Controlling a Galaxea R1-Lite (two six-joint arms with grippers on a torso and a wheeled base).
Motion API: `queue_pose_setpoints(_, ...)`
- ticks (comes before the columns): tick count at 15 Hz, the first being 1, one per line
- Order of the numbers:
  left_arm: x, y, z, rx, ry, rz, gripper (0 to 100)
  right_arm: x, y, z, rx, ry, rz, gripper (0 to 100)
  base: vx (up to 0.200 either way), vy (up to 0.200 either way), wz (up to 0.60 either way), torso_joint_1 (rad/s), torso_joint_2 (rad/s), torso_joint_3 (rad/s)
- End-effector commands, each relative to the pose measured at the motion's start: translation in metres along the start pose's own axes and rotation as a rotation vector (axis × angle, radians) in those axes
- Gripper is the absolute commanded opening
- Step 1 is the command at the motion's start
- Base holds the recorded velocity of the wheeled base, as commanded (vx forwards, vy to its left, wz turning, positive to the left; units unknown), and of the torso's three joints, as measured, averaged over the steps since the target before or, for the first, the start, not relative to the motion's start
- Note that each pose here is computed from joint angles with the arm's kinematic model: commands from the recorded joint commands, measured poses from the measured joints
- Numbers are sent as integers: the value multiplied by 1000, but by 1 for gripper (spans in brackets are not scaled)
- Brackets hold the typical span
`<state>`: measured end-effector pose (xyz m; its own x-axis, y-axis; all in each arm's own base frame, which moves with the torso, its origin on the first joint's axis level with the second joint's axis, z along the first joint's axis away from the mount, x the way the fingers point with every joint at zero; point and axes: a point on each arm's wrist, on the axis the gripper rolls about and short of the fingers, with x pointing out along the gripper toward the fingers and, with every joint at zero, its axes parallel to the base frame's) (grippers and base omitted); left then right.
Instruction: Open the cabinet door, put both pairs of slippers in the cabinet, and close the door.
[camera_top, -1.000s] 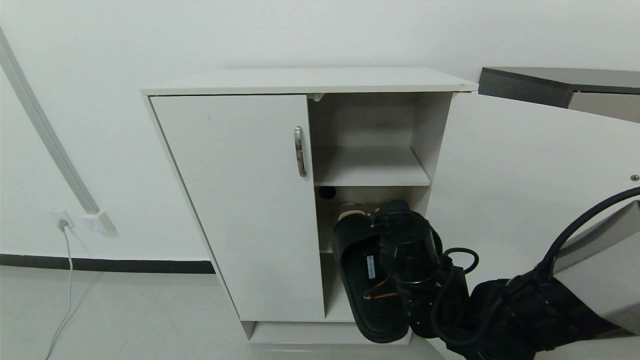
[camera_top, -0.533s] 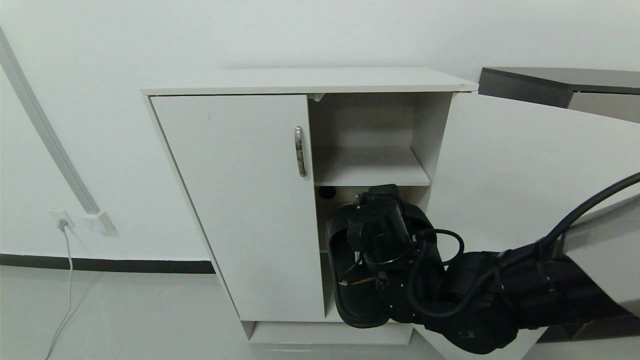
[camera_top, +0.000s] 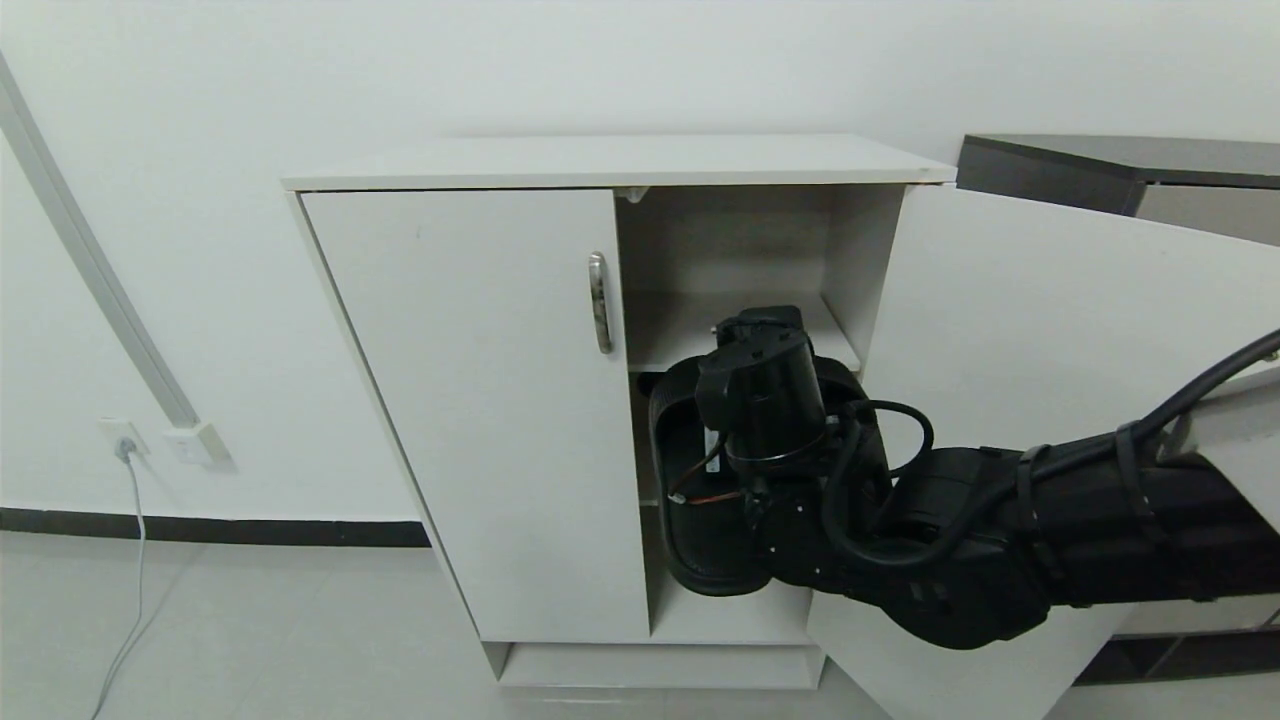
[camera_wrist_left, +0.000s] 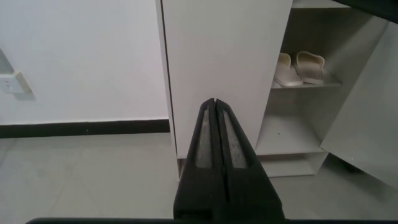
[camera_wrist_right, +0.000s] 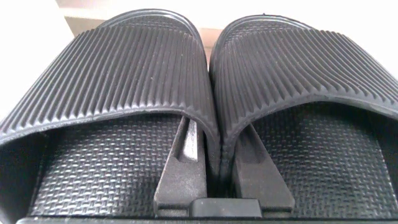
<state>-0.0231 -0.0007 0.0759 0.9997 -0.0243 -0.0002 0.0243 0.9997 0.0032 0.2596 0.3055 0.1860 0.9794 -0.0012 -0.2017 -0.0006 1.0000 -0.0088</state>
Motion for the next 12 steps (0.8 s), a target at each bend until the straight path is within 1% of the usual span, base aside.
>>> queue_pose_setpoints(1,0,0,0,0,1,1,0,5,-3,2,9,-6,-15,0,0,0,0,0,0,0)
queue_pose_setpoints(11,0,0,0,0,1,1,0,12,-3,-6,-1,10,-30,0,0,0,0,0,0,0)
queue_pose_setpoints(12,0,0,0,0,3,0,0,12,-3,-7,-2,11,-30,0,200,0,0,2,2,-2)
